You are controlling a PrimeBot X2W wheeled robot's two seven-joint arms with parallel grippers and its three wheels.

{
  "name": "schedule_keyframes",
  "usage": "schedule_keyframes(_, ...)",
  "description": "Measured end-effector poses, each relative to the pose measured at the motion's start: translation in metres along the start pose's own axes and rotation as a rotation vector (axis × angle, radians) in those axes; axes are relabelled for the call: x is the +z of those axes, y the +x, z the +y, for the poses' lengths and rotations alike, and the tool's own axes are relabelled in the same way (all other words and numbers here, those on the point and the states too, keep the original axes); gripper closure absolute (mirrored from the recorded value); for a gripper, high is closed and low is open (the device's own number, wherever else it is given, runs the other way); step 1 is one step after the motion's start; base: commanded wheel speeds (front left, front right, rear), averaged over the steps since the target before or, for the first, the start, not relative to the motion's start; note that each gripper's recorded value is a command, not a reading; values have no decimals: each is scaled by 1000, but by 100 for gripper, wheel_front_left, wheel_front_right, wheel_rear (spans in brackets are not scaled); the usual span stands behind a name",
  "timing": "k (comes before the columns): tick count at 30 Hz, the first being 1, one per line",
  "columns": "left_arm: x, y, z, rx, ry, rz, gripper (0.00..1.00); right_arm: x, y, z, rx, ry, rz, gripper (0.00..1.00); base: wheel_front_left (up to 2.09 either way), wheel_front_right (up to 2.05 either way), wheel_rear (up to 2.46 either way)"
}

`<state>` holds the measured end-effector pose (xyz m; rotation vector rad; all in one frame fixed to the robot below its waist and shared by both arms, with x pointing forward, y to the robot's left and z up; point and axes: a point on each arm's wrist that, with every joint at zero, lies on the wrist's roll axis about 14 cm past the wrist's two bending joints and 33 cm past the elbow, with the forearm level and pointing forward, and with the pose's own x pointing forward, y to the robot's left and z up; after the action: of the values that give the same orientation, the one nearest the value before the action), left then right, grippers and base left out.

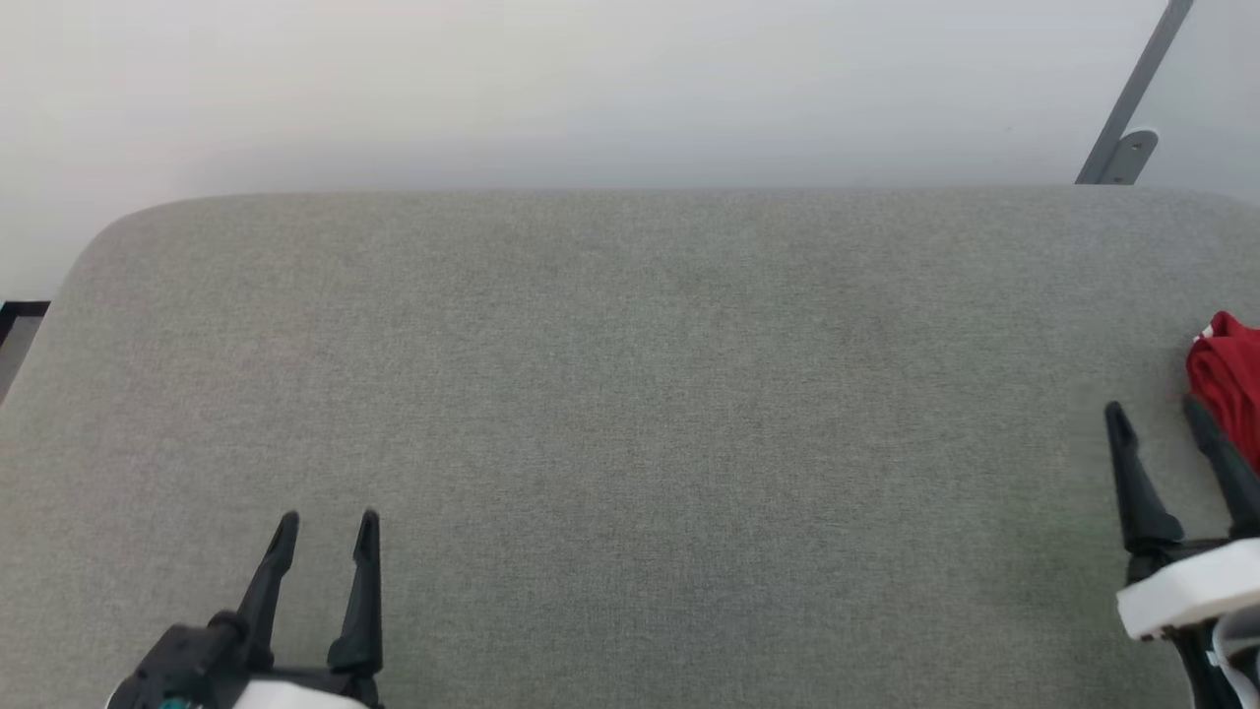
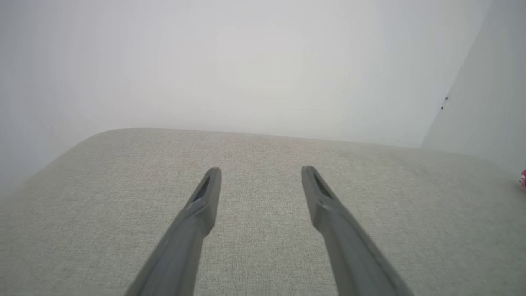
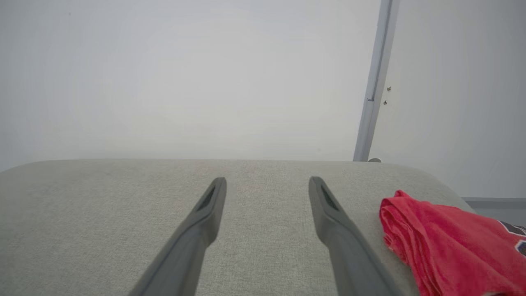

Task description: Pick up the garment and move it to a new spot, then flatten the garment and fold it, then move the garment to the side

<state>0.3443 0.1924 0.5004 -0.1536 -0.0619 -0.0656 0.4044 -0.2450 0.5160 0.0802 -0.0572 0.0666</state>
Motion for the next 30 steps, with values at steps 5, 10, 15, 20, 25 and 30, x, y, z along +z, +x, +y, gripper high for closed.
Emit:
schedule_keyframes(5, -2, -10, 2, 14, -8, 8, 0, 8, -14, -7, -34, 12, -27, 0, 0, 0, 0)
schedule_keyframes(10, -3, -14, 3, 25, -4, 9, 0, 9, -22, -5, -48, 27, -31, 0, 0, 0, 0)
schedule_keyframes(15, -4, -16, 4, 30, -2, 14, 0, 9, -25, -3, -54, 37, -33, 0, 0, 0, 0)
schedule_keyframes(20, -3, -15, 4, 25, 2, 14, 0, 9, -26, 0, -51, 39, -28, 0, 0, 0, 0)
schedule_keyframes(25, -5, -14, 1, 19, -2, 18, 0, 8, -24, 4, -44, 42, -24, 0, 0, 0, 0)
schedule_keyframes(30, -5, -14, 1, 19, -3, 17, 0, 7, -24, 7, -39, 48, -24, 0, 0, 0, 0)
